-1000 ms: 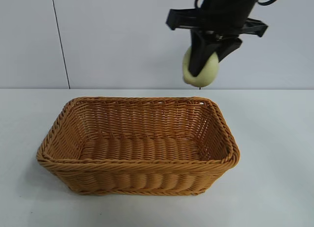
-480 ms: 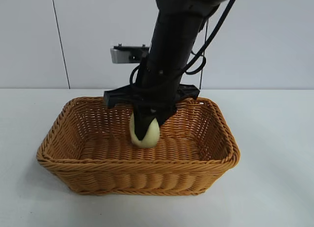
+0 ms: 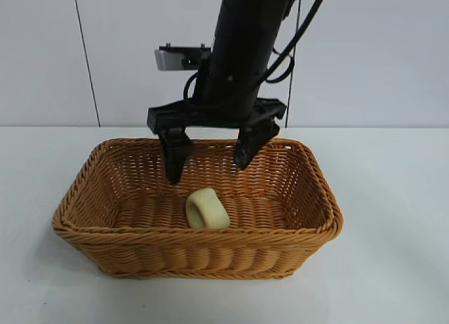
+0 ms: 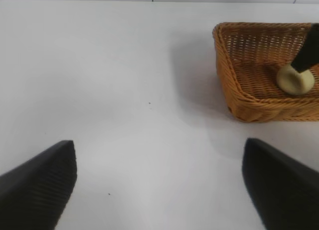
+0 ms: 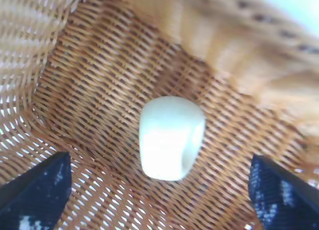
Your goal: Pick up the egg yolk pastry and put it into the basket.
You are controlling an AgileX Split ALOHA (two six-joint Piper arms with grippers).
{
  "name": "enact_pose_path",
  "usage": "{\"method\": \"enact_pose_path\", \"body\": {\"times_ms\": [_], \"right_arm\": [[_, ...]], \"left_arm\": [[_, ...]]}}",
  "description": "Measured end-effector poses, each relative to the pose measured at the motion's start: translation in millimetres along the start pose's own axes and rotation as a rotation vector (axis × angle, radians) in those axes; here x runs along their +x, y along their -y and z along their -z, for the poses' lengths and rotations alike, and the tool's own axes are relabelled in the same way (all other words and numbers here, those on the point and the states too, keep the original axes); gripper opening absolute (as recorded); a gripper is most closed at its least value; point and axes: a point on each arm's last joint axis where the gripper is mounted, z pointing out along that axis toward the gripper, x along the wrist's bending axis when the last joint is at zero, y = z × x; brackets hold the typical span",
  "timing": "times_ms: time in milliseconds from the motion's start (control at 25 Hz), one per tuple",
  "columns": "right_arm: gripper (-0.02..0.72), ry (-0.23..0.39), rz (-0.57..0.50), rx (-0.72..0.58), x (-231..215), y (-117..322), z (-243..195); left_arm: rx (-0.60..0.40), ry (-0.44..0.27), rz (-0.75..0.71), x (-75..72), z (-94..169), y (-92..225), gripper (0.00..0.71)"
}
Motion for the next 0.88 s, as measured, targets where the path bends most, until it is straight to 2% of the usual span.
{"method": "enact_pose_path", "body": {"times_ms": [280,600,880], "right_arm": [[0.676,0.071,-0.182,0.006,-88.8,-0.8,9.7],[0.676,0.162,-0.444,0.012,-210.8,28.8,22.3],[0.676,0.208,-0.574,0.011,-268.8,55.6,32.8]], "left_arm": [[0.0,0.0,0.0,0.0,0.0,0.0,0.695],[0.0,0.0,0.0,0.0,0.0,0.0,0.695],[0.0,0.0,0.0,0.0,0.0,0.0,0.695]]}}
